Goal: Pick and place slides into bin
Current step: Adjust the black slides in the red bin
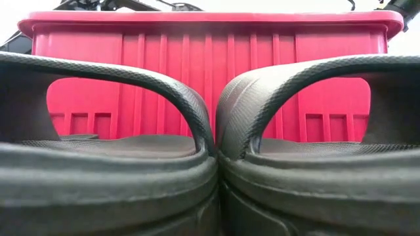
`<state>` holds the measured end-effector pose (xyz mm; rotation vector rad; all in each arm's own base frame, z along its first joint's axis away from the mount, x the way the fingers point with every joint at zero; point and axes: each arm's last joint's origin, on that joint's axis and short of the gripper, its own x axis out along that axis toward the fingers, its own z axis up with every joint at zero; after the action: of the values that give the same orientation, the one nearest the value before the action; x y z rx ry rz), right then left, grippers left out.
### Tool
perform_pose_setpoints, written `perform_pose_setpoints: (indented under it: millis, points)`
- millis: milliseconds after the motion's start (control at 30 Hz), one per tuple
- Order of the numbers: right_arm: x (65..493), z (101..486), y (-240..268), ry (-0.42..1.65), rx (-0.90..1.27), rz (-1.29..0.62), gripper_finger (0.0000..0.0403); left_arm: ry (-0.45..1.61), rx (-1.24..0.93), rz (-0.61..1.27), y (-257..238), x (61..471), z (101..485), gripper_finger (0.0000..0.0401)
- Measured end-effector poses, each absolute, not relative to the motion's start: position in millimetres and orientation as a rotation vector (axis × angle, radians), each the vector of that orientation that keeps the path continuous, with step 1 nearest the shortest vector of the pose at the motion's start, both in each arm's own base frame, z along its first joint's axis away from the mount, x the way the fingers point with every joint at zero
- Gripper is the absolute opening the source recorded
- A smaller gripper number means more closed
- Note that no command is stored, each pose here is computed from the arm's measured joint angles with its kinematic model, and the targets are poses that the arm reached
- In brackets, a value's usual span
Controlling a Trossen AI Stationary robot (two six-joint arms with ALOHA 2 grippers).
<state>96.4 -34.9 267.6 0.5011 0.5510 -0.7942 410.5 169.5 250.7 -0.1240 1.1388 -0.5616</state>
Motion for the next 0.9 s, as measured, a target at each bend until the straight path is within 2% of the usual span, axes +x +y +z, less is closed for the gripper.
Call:
perform_pose_setpoints:
  millis: [367,733,900]
  points:
    - [96.6,267.6,-34.7,0.555,0.500,-0.783,0.0038,1.206,-0.159,-0.612,159.5,409.2,219.2,0.0000]
    - [96.5,267.4,-34.6,0.560,0.496,-0.779,0.0038,1.225,-0.079,-0.568,162.0,410.5,198.9,0.0001]
    - [96.5,267.4,-34.5,0.560,0.496,-0.778,0.0038,1.236,-0.011,-0.507,163.0,415.0,198.0,0.0030]
